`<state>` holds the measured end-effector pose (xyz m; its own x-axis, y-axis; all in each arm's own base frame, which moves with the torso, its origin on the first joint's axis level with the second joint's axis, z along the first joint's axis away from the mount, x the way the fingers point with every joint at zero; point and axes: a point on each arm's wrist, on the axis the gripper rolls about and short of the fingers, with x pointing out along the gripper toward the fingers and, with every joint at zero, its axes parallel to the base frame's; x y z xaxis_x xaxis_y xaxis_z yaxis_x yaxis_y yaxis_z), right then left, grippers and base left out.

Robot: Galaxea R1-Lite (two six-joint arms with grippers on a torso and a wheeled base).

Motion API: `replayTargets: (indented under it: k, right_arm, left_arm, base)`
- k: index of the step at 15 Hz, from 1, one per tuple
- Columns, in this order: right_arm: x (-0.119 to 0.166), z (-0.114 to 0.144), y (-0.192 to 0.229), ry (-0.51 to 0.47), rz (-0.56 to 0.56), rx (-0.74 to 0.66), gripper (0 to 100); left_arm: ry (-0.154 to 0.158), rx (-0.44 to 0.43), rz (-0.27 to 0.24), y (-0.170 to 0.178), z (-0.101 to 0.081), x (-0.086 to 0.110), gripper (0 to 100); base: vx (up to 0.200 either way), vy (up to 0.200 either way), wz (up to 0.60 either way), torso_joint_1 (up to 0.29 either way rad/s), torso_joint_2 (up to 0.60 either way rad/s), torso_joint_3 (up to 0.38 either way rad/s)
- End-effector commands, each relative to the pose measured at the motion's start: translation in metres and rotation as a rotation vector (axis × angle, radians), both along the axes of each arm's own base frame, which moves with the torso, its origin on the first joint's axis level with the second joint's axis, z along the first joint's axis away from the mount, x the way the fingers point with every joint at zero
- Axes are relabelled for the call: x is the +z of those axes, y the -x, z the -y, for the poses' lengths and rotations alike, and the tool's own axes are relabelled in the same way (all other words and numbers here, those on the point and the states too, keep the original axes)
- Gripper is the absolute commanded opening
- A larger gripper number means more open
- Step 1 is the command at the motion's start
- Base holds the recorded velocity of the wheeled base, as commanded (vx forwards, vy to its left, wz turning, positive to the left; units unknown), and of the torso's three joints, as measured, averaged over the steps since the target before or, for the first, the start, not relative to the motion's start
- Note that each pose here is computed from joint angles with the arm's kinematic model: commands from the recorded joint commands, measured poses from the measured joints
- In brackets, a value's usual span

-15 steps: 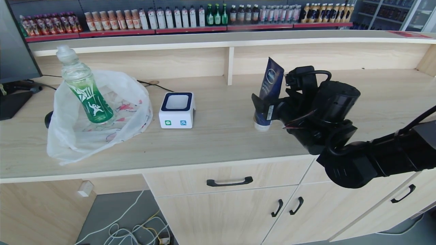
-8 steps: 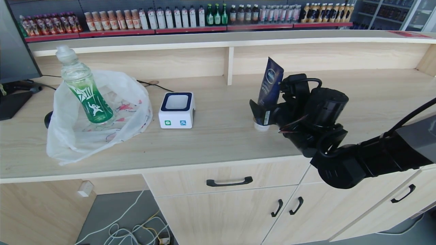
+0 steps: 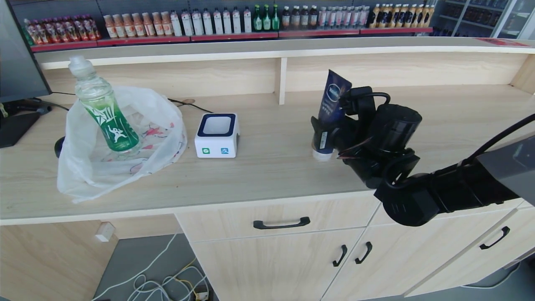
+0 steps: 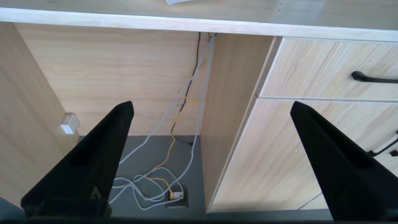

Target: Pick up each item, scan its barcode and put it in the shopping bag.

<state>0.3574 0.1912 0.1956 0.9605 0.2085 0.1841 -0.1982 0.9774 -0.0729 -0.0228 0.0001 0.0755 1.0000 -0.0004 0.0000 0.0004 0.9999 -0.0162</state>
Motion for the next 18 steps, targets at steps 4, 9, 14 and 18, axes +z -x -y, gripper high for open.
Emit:
replayTargets:
  k: [4, 9, 14, 18]
  right_arm:
    - [0.004, 0.000, -0.001, -0.003, 0.016, -0.002, 0]
    - [0.013, 0.002, 0.003, 0.000, 0.036, -0.006, 0]
    - [0.042, -0.002, 0.027, -0.017, 0.103, 0.028, 0]
    - [0.053, -0.001, 0.053, -0.013, 0.116, 0.048, 0]
  left_arm:
    - [0.001, 0.000, 0.000, 0.000, 0.000, 0.000, 100]
    - [0.001, 0.000, 0.000, 0.000, 0.000, 0.000, 100]
    - [0.001, -0.001, 0.000, 0.000, 0.000, 0.000, 100]
    - [0.001, -0.001, -0.002, 0.000, 0.000, 0.000, 100]
  base:
    - [0.000, 0.000, 0.00, 0.000, 0.00, 0.000]
    - [0.000, 0.000, 0.00, 0.000, 0.00, 0.000]
    - [0.000, 0.000, 0.00, 0.000, 0.00, 0.000]
    - [0.000, 0.000, 0.00, 0.000, 0.00, 0.000]
